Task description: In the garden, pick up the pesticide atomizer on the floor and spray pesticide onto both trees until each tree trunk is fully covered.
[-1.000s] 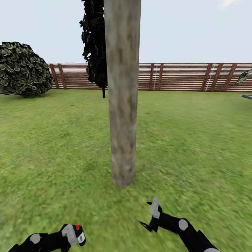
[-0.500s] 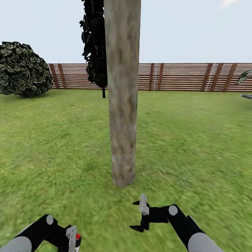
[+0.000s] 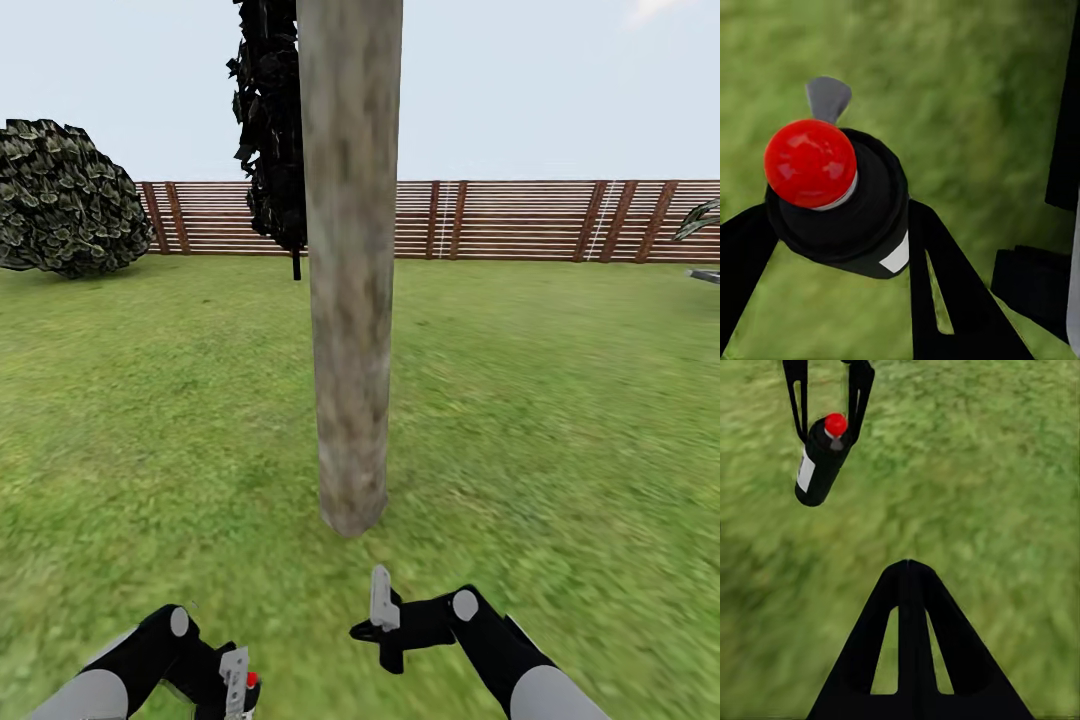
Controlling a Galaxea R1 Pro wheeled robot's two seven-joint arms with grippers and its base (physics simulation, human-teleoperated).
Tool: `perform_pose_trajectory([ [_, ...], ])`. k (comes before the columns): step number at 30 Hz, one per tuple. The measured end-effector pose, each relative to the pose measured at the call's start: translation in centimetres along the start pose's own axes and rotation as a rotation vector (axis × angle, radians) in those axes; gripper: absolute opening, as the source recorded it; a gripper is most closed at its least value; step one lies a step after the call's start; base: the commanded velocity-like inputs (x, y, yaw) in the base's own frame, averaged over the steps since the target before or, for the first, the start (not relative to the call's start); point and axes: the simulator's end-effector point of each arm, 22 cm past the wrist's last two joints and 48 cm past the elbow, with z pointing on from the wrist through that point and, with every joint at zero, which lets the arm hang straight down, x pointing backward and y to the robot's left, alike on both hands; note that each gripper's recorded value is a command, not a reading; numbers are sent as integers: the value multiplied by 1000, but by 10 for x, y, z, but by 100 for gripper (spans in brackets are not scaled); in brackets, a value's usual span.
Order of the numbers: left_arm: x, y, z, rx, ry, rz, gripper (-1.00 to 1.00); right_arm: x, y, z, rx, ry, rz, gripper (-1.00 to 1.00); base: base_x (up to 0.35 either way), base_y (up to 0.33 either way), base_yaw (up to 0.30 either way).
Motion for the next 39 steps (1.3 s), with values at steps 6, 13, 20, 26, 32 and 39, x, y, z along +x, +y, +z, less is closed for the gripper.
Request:
perform_pose_trajectory([
  [6,-42,-2,13,5,-12,85,-100,0,4,11,-7,47,102,-100,0,0,0],
  [13,-77,-6,23,15,-48,116,-100,-3,4,14,-7,47,111,-100,0,0,0],
  [20,-93,-4,23,10,-73,124,-100,-3,4,14,-7,47,111,-100,0,0,0],
  [26,-105,-5,26,9,-97,125,-100,-2,4,14,-6,47,113,-100,0,0,0],
  [32,-129,-6,28,7,-149,120,-100,-2,4,14,-5,47,112,-100,0,0,0],
  [39,-141,-8,30,9,-172,122,-100,-2,4,14,-5,47,112,-100,0,0,0],
])
